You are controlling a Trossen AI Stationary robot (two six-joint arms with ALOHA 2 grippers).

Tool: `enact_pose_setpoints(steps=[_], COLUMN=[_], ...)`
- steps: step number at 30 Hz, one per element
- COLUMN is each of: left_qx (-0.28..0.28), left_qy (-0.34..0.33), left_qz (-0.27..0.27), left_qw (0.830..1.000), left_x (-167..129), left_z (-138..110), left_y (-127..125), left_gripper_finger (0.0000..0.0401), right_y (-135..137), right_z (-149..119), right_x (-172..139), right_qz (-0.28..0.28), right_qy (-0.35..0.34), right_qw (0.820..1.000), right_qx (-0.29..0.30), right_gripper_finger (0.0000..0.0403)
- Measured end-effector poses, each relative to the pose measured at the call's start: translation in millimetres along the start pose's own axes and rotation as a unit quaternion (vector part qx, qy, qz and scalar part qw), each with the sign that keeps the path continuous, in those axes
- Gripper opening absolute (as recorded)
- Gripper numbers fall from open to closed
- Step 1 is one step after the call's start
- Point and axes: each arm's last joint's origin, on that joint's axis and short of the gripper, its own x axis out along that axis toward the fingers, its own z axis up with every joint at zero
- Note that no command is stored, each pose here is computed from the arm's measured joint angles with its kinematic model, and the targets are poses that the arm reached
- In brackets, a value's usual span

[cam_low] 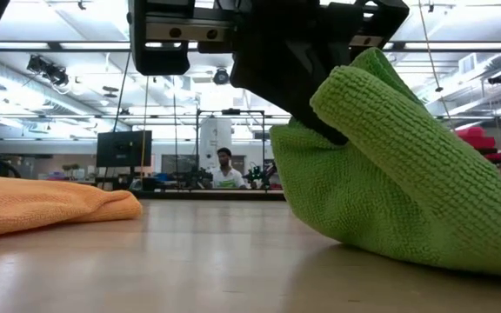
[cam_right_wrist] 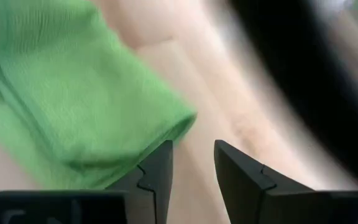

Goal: Fold microfiber towels
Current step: Fold the green towel

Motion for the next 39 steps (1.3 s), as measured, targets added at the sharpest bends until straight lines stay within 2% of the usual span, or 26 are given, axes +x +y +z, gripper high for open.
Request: enact_pose_setpoints(steps=[5,9,16,20,23,32,39], left_qx=[0.000,0.001,0.016,0.038,0.047,0.059,0.068], left_qy=[-0.002,-0.008,-0.029,-0.018,-0.005,-0.029,-0.017], left_qz=[0.002,0.008,0.031,0.033,0.057,0.107,0.110], left_qw=[1.000,1.000,0.999,0.999,0.997,0.992,0.991], left_x=[0,0,5,22,33,32,30], left_z=[0,1,2,-4,-7,-1,-2], left_y=[1,2,8,7,8,17,17], left_gripper_finger=[0.0020,0.0032,0.0021,0.0022,0.0030,0.0028,0.0035], right_y=[2,1,2,3,3,3,3], right_z=[-21,-28,-29,-29,-29,-30,-30], right_x=[16,23,25,25,25,25,26], right_qz=[0.029,0.050,0.066,0.068,0.068,0.068,0.067], right_qy=[0.012,-0.006,-0.013,-0.011,-0.008,-0.007,-0.009], right_qw=[0.999,0.997,0.996,0.996,0.996,0.997,0.997], right_qx=[0.033,0.050,0.052,0.048,0.049,0.047,0.048], right_gripper_finger=[0.0126,0.0126,0.0126,0.0126,0.0126,0.0126,0.0126])
